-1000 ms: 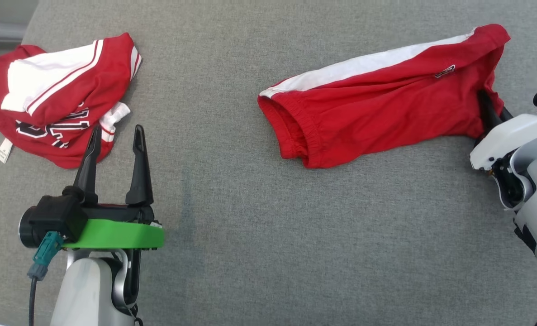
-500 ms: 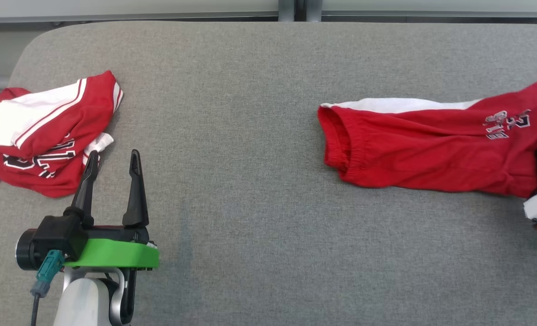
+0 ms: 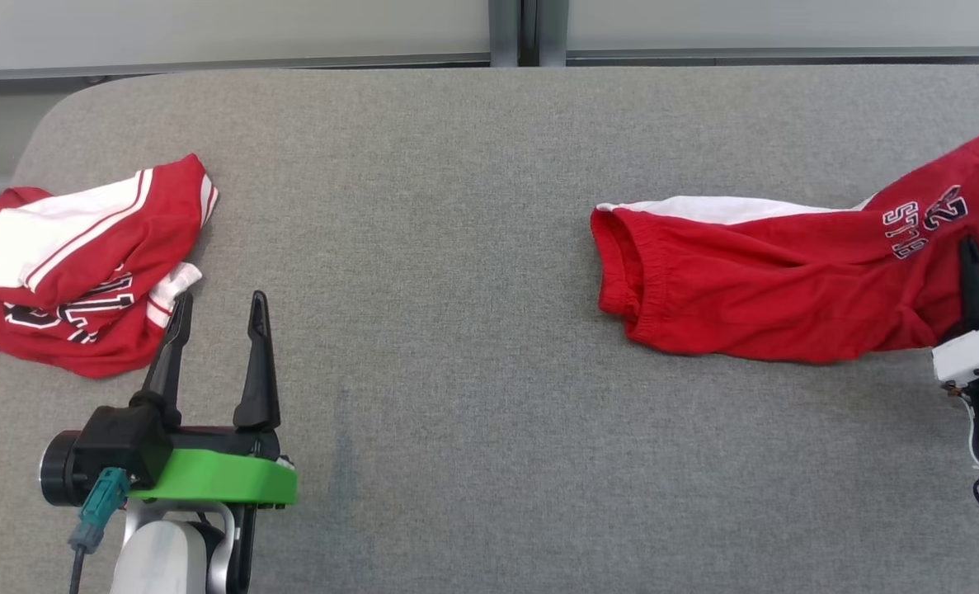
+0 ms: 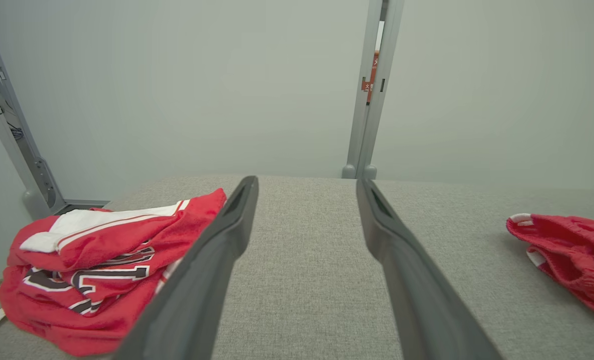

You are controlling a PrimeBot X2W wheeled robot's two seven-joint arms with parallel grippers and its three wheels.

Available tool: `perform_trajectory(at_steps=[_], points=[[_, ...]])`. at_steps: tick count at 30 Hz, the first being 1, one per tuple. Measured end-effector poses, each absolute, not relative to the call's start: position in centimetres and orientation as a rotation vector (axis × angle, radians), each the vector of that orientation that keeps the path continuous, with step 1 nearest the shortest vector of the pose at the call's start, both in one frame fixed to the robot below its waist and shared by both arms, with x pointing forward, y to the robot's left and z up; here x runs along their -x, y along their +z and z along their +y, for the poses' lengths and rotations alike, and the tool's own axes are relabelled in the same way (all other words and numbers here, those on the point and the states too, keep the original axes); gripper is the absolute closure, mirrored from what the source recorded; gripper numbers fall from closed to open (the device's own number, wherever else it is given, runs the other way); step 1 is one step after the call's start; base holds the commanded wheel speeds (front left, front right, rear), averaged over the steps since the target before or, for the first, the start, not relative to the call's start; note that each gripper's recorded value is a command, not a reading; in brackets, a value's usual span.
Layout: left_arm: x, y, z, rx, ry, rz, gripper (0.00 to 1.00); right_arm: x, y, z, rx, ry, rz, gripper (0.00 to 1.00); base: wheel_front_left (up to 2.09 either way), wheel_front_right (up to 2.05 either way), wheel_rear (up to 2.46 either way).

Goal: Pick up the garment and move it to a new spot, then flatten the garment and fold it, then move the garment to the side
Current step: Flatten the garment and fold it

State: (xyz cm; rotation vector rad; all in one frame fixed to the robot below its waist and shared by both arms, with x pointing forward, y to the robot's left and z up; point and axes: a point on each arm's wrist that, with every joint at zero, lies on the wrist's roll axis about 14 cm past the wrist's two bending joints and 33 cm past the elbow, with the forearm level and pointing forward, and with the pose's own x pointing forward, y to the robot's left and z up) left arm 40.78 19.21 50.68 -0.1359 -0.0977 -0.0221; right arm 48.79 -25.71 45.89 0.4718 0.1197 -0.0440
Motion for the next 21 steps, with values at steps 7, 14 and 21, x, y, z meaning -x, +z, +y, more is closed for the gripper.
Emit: perform_trajectory(at_steps=[7, 14, 21], points=[[-40.1, 51.6, 19.5, 0.135, -0.016, -0.122, 0.00, -49.6, 50.8, -20.1, -0.471, 0.129, -0.007, 1.00, 0.00, 0.00, 0.00], [-39.4, 51.6, 20.0, 0.139, 0.002, -0.121, 0.00, -49.4, 52.2, -13.3, -0.466, 0.310, -0.022, 1.00, 0.00, 0.00, 0.00], [-38.9, 51.3, 20.8, 0.142, 0.025, -0.111, 0.00, -48.9, 50.0, -8.1, -0.464, 0.405, 0.058, 1.00, 0.00, 0.00, 0.00]])
